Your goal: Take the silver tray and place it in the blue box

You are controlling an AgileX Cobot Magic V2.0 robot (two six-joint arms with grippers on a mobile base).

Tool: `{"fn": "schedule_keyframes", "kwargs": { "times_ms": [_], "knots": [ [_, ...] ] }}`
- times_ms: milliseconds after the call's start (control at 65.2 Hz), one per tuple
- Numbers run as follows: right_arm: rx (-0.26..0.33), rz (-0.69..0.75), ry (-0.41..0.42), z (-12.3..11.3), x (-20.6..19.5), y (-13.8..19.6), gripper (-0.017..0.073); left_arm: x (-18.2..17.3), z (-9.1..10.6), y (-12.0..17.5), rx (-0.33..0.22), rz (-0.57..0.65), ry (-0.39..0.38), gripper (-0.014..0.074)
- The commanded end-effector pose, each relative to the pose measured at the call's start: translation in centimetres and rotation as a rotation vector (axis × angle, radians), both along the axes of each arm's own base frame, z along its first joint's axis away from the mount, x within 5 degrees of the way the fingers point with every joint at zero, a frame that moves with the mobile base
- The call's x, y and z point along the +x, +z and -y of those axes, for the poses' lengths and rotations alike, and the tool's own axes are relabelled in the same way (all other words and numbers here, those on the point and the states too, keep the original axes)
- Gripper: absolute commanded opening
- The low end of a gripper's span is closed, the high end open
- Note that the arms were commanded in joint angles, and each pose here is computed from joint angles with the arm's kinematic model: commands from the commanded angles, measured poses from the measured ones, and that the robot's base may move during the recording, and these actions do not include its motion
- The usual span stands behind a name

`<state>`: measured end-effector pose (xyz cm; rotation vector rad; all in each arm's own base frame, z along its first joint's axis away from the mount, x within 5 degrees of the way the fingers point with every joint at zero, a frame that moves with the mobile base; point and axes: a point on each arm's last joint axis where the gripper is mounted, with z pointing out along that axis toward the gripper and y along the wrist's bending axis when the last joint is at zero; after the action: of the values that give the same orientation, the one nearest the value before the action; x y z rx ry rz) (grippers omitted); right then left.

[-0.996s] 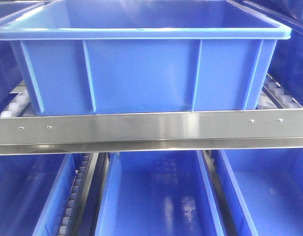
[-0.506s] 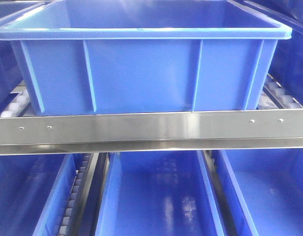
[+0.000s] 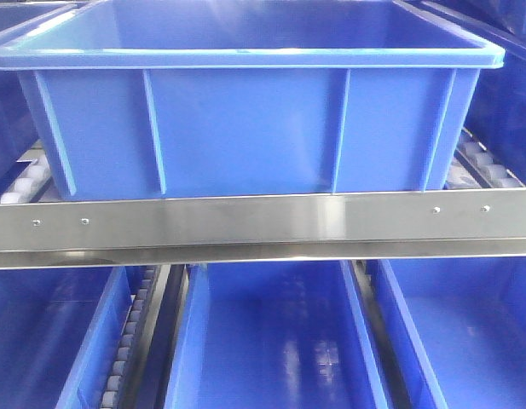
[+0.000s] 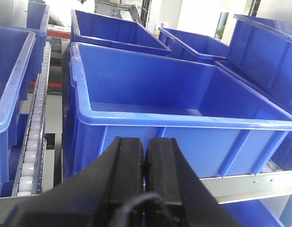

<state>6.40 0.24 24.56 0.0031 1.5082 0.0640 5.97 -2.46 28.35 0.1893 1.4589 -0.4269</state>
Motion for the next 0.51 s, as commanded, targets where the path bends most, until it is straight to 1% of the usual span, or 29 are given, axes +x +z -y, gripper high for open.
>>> {"fn": "schedule_keyframes", "kwargs": {
  "times_ms": [0,77,169,322,491],
  "knots": [
    [-0.013,0.150,-0.039,0.2,-0.2,0.7,0.0053,-0.2,0.0,1.6,-0.036,0.089,-0.011,-0.0006],
    [-0.011,0.198,-0.066,0.3,-0.6,-0.4,0.0053,-0.2,0.0,1.6,-0.036,0.089,-0.011,-0.0007],
    [0.008,0.206,-0.071,0.4,-0.9,-1.9,0.0053,-0.2,0.0,1.6,-0.036,0.089,-0.011,-0.0007],
    [0.010,0.156,-0.080,0.4,-1.2,-2.4,0.0053,-0.2,0.0,1.6,-0.036,0.089,-0.011,-0.0008],
    [0.010,0.154,-0.073,0.4,-1.2,-2.4,0.0053,-0.2,0.0,1.6,-0.036,0.089,-0.011,-0.0008]
  ]
}}
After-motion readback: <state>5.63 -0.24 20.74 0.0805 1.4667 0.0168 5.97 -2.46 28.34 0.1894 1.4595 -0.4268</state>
